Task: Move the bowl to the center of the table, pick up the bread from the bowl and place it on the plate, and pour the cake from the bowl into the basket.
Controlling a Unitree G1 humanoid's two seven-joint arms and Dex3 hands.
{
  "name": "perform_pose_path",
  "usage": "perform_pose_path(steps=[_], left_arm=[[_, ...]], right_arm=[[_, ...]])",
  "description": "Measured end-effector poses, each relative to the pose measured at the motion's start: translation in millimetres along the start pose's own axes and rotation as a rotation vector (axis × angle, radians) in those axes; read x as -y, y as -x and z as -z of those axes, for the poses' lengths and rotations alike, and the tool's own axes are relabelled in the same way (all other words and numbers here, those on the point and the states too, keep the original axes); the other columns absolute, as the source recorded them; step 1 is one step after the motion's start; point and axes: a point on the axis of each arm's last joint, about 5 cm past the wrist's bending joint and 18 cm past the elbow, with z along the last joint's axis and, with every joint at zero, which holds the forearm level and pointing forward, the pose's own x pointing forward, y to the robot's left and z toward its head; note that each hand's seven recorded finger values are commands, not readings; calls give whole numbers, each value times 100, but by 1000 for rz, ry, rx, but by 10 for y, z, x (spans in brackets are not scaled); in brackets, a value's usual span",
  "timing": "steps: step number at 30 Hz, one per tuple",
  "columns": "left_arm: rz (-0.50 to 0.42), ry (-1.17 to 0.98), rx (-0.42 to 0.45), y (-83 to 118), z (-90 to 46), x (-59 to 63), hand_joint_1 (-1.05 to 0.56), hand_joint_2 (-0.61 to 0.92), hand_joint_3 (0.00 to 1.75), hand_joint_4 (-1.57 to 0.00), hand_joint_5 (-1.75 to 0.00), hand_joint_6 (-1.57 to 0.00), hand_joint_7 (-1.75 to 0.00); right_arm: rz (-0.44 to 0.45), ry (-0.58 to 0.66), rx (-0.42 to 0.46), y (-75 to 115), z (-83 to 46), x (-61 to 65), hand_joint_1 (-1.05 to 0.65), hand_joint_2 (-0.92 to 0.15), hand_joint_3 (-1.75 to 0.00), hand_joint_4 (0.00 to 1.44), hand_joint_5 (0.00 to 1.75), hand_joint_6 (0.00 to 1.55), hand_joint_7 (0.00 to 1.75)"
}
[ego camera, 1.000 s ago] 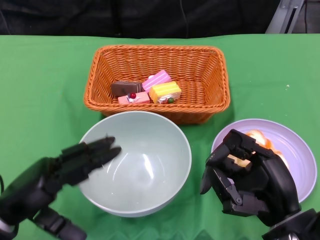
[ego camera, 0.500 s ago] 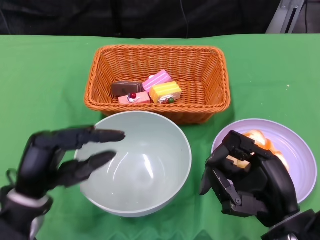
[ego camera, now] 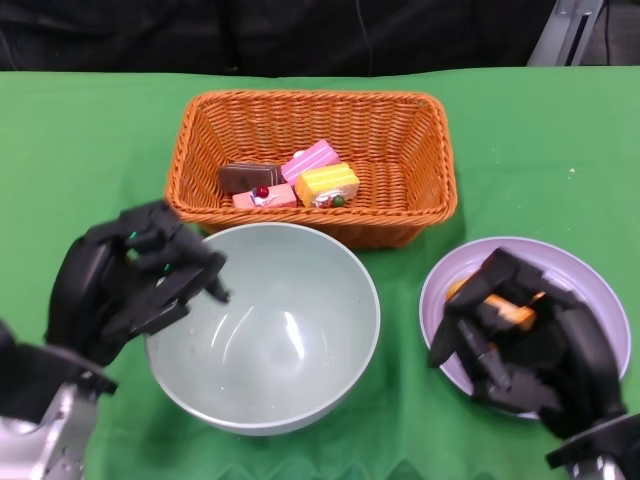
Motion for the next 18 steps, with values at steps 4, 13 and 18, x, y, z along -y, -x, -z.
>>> perform_pose_path(steps=[4, 13, 18], left_arm=[[13, 37, -14, 69, 35, -37, -11, 60, 89, -87, -158, -90, -130], [43, 64, -29, 93, 66, -55, -11, 66, 79, -87, -158, -89, -130], [45, 55, -20, 104, 33, -93, -15, 79, 53, -87, -155, -92, -123]], right_arm=[[16, 15, 34, -34, -10, 43, -13, -62, -85, 75, 154, 67, 125], [18, 23, 49, -37, -13, 49, -11, -65, -82, 75, 154, 67, 123], [17, 22, 50, -38, -12, 47, -11, -62, -85, 75, 155, 68, 123]])
